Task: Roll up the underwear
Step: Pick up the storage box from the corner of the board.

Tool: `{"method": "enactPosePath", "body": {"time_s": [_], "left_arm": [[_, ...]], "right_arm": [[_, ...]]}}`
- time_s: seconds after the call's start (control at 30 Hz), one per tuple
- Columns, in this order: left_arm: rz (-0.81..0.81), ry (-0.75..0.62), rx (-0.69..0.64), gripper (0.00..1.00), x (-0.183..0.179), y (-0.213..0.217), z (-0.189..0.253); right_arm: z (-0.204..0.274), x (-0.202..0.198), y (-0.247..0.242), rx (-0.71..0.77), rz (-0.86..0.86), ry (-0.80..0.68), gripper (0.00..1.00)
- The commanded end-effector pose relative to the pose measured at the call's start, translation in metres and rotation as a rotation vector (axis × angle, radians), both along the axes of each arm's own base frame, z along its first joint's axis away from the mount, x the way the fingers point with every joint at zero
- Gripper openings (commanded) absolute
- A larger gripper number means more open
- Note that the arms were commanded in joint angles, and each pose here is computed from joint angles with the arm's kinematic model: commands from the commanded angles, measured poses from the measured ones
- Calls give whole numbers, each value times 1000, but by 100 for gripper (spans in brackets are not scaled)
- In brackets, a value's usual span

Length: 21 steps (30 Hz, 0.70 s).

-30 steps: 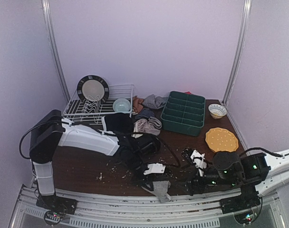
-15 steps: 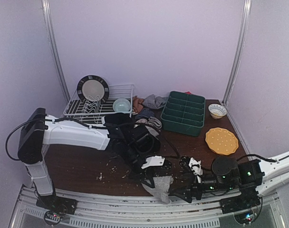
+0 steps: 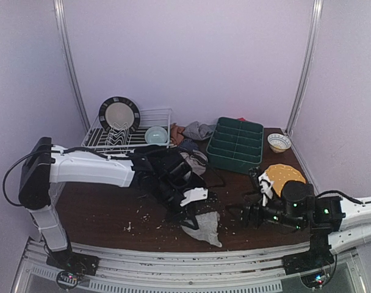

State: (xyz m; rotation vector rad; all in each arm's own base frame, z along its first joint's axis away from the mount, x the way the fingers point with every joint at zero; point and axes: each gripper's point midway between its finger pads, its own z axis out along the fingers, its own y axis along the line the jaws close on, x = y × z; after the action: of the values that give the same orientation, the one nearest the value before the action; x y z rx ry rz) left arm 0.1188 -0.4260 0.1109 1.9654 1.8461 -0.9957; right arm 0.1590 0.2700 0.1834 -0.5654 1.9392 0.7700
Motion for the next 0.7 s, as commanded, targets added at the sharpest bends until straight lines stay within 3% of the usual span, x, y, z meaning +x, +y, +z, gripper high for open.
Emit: {"method": "enactPosePath", "body": {"time_s": [0.0,0.23,0.43,0.67], "left_arm": [[273,-104,-62,0,41,17,38],[653,-247,-78,0,79,67,68],[807,-273,-94,0,86,97,68],[872,-264,-134,0,82,115,69]], "right_arm": [[-2,62,-61,-116,-381,73,78],[-7,161,-104,-276,-705,215,77],[-17,224,-139,-302,-876,331,75],[-52,252,-169,-342,-937,486,67]]}}
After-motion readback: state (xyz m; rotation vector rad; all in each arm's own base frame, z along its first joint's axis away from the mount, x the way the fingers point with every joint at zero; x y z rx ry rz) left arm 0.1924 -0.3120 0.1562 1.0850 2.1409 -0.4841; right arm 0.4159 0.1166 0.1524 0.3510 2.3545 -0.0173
